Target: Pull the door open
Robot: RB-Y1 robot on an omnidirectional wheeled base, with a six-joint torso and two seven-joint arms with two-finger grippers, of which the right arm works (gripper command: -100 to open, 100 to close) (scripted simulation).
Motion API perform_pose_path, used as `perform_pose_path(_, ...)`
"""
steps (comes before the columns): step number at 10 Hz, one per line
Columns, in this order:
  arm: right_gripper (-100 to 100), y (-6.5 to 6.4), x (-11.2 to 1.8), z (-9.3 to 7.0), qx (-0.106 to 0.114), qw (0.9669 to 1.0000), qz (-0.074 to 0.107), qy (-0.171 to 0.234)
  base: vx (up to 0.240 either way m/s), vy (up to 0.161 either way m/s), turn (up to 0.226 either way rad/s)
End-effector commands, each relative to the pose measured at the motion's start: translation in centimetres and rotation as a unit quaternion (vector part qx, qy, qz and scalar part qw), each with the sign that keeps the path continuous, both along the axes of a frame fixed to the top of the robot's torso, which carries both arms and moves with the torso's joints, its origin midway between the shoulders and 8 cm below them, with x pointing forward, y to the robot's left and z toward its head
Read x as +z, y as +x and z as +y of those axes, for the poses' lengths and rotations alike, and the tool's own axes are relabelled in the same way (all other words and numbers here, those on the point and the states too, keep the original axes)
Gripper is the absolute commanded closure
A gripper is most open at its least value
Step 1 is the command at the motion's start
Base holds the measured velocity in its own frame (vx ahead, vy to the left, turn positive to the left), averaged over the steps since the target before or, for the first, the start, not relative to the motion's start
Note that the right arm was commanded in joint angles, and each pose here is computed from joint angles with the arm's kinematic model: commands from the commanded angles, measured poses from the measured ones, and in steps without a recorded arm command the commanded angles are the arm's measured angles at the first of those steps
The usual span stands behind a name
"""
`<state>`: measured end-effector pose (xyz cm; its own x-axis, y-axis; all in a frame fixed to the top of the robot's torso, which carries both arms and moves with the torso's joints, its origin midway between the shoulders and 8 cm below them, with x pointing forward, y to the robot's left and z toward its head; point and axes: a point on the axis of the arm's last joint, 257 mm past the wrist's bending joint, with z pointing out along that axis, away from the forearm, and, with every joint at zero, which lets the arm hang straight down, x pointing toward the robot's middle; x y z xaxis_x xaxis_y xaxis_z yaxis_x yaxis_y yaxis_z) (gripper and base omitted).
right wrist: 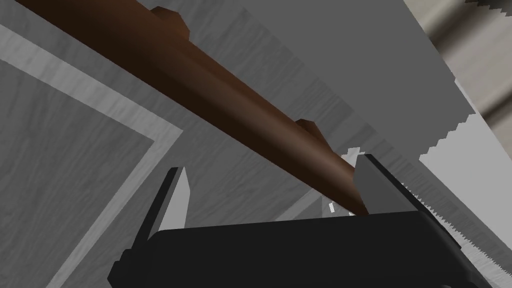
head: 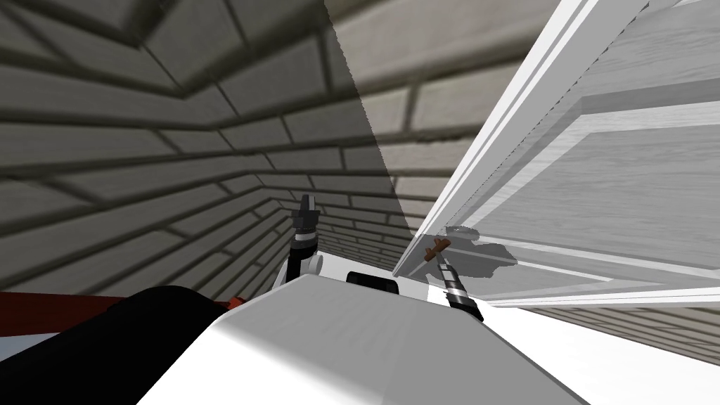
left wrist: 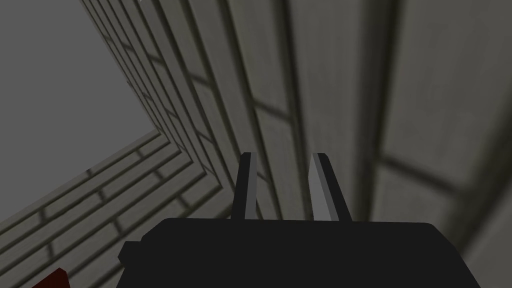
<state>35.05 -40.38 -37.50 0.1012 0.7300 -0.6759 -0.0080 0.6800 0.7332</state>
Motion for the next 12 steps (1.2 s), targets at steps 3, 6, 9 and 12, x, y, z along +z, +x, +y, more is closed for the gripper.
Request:
perform_pose_path(3,-100,0.6,0.1,-0.1,-0.006,0.9981,-0.008,0.061,-0.044,-0.019,0.041)
perform_pose_path(6,-100,1.0,0.1,-0.1,-0.01,0.9937,-0.015,0.111,-0.043,-0.013,0.037)
perform_pose_path(9,-100,1.3,0.1,-0.1,-0.012,0.989,-0.019,0.146,-0.04,-0.016,0.037)
perform_pose_path(12,-100,1.8,0.1,-0.1,-0.016,0.9793,-0.028,0.2,-0.049,-0.018,0.047)
